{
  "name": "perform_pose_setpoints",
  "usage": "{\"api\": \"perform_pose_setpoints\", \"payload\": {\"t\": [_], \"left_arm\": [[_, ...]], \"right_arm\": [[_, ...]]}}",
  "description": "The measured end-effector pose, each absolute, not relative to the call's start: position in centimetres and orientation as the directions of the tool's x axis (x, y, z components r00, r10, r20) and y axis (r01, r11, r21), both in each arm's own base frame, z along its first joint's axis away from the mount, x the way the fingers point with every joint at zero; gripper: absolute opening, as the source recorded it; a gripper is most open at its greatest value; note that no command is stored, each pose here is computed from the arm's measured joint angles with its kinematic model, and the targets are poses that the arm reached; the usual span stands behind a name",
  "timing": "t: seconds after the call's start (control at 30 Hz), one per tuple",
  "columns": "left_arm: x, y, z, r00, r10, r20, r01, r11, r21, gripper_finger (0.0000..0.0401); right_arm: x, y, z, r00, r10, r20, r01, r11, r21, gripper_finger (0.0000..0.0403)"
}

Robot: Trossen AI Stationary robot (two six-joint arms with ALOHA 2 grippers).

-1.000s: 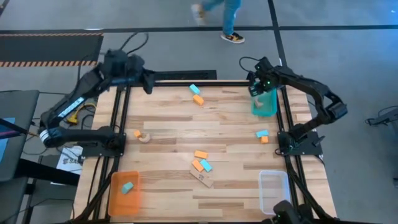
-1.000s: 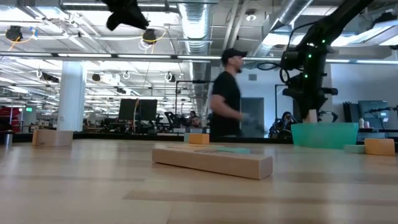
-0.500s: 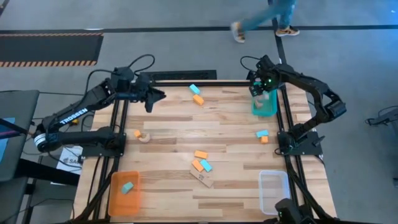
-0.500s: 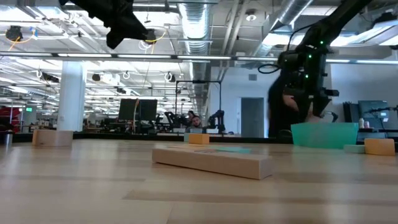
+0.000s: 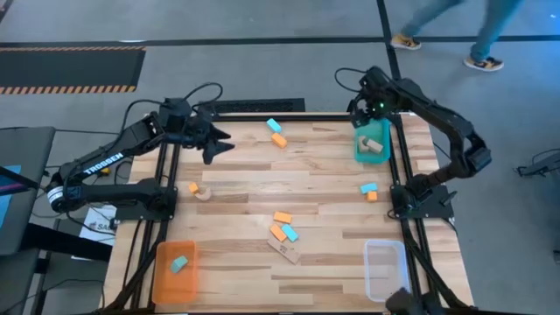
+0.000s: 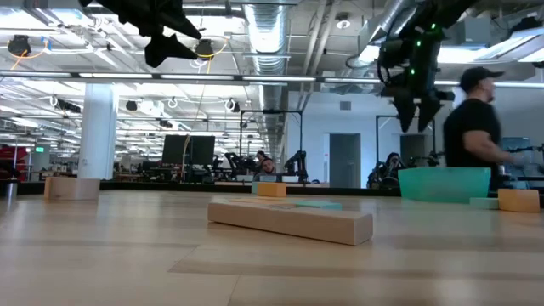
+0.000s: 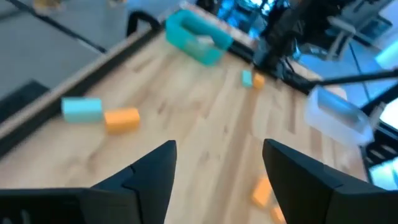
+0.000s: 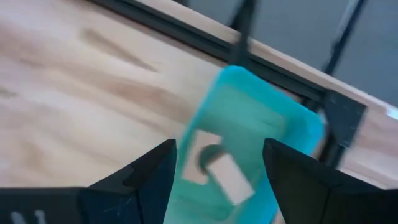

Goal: Sort & place blocks by color
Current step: Put the yellow block into the transparent bin

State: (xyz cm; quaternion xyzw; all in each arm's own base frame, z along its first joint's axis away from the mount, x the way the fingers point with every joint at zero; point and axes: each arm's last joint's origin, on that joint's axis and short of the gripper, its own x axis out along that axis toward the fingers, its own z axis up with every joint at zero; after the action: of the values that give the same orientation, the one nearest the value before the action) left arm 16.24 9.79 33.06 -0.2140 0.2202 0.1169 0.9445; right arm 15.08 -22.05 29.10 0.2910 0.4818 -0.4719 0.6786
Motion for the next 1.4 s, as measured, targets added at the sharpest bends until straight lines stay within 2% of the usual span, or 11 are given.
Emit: {"api": "perform_pose_setpoints", "payload": {"t": [0.33,0.43,0.5,0.63,0.73,0.93,1.0,1.2,1.4], "left_arm": [[16.1,8.1,31.3,0.765,0.062,-0.642,-0.323,0.898,-0.299,0.0222],[16.5,7.7,30.4,0.740,0.058,-0.670,-0.319,0.907,-0.275,0.0222],[16.9,7.5,29.6,0.749,0.053,-0.661,-0.304,0.914,-0.270,0.0222],[17.5,7.1,27.8,0.767,0.038,-0.641,-0.284,0.915,-0.287,0.0222],[17.9,7.0,26.7,0.793,0.035,-0.608,-0.272,0.914,-0.302,0.0222],[18.3,6.9,25.4,0.822,0.033,-0.569,-0.265,0.906,-0.330,0.0222],[18.3,6.8,25.5,0.824,0.021,-0.565,-0.256,0.905,-0.339,0.0222],[18.3,6.8,25.5,0.825,0.018,-0.565,-0.255,0.904,-0.343,0.0222],[18.3,6.8,25.5,0.825,0.018,-0.565,-0.254,0.904,-0.342,0.0222]], "right_arm": [[17.9,-14.4,33.1,0.370,-0.346,-0.862,0.751,0.658,0.059,0.0265],[18.3,-12.0,33.1,0.399,-0.295,-0.868,0.681,0.729,0.066,0.0265],[18.0,-10.5,32.1,0.360,-0.227,-0.905,0.657,0.751,0.073,0.0265],[17.4,-8.4,29.0,0.237,-0.127,-0.963,0.705,0.705,0.080,0.0265],[17.2,-7.3,26.6,0.198,-0.082,-0.977,0.746,0.660,0.095,0.0265],[16.1,-6.7,22.5,0.057,-0.022,-0.998,0.920,0.389,0.044,0.0265],[15.7,-6.3,21.7,0.020,-0.006,-1.000,0.938,0.347,0.017,0.0265],[15.0,-5.3,19.7,-0.013,0.103,-0.995,0.949,0.314,0.020,0.0265],[14.5,-4.7,18.0,-0.024,0.157,-0.987,0.954,0.299,0.025,0.0265]]}}
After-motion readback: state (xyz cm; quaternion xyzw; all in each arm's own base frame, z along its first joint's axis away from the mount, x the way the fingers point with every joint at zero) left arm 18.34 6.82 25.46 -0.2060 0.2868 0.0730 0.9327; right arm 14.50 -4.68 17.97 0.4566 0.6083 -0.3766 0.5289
